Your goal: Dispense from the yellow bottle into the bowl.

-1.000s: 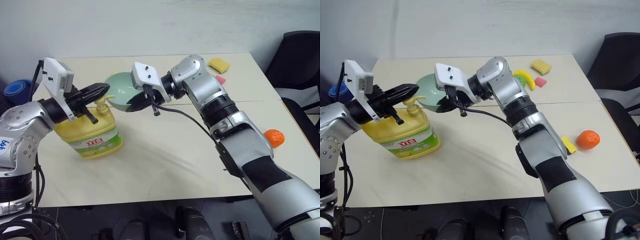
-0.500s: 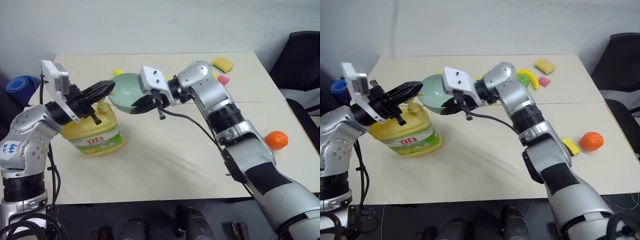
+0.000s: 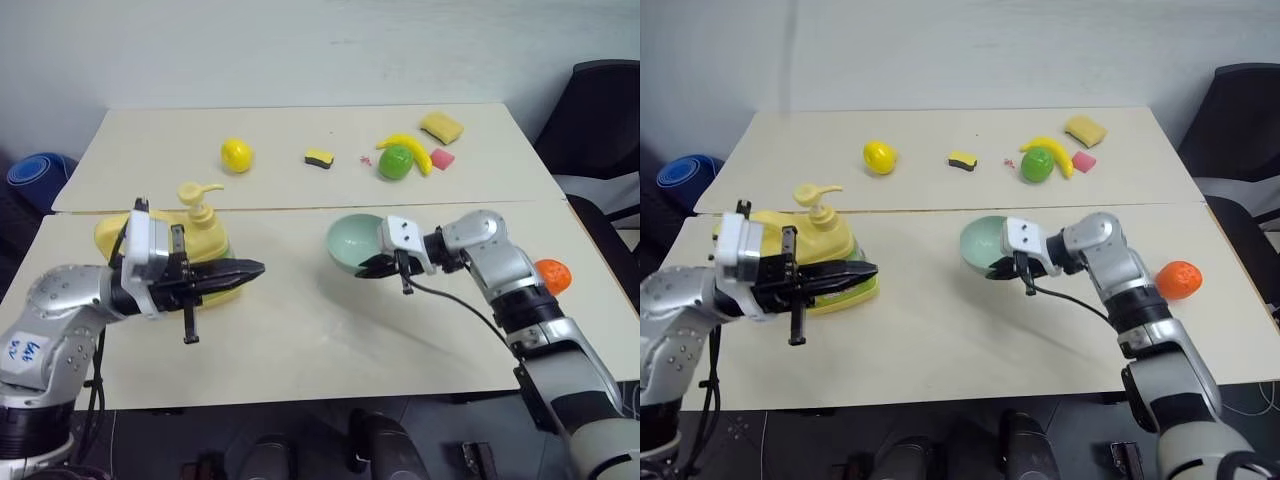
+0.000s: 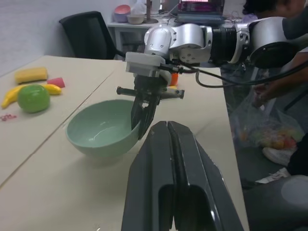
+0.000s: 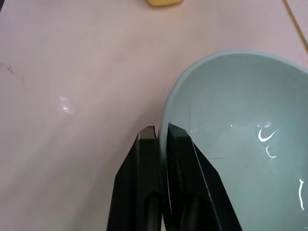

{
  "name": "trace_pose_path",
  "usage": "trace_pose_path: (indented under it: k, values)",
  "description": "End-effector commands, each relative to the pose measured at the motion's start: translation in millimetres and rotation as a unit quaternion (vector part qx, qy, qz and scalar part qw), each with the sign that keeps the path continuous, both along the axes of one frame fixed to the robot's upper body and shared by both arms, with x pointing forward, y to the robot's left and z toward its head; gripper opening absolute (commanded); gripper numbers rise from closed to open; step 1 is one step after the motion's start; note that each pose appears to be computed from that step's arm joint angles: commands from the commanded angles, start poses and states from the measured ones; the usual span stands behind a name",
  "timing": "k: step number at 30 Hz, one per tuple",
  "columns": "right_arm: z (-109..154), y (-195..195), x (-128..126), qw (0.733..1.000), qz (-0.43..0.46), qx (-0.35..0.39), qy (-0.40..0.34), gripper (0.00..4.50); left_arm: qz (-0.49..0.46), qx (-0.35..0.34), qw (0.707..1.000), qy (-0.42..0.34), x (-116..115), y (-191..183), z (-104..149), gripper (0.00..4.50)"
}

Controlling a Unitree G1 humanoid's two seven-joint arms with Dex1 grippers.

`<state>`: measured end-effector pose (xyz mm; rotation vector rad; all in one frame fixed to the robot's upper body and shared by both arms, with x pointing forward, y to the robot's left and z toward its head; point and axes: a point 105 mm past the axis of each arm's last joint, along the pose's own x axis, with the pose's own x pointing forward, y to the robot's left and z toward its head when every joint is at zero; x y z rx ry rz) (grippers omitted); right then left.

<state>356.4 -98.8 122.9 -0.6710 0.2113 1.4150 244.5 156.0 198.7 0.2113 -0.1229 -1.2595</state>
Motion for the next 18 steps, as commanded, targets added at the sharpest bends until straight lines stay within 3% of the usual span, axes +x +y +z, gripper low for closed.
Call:
trace_pose_path:
  k: [1,4,5,7,13,18]
  values:
    - [-7,-5,2,1.000,-0.011,0.011,-0.015,0.00,0.037,0.013,0.999,-0.033,5,6,-12,0.03]
    - [-18,-10,-5,1.000,-0.012,0.016,0.005,0.00,0.055,0.028,0.998,-0.018,6,14,-32,0.03]
    - [-16,-10,-5,0.999,-0.014,0.029,-0.005,0.29,0.059,0.026,0.998,-0.002,5,16,-39,0.01]
    - [-14,-14,-10,0.999,-0.011,0.042,-0.005,0.85,0.069,0.017,0.997,0.019,5,21,-47,0.40]
    - [13,-37,-42,0.989,-0.022,0.136,-0.045,2.96,0.106,0.043,0.993,0.026,1,35,-69,2.17]
    - [10,-75,-86,0.983,-0.069,0.165,-0.050,4.49,0.160,0.082,0.984,0.002,-1,51,-87,3.61]
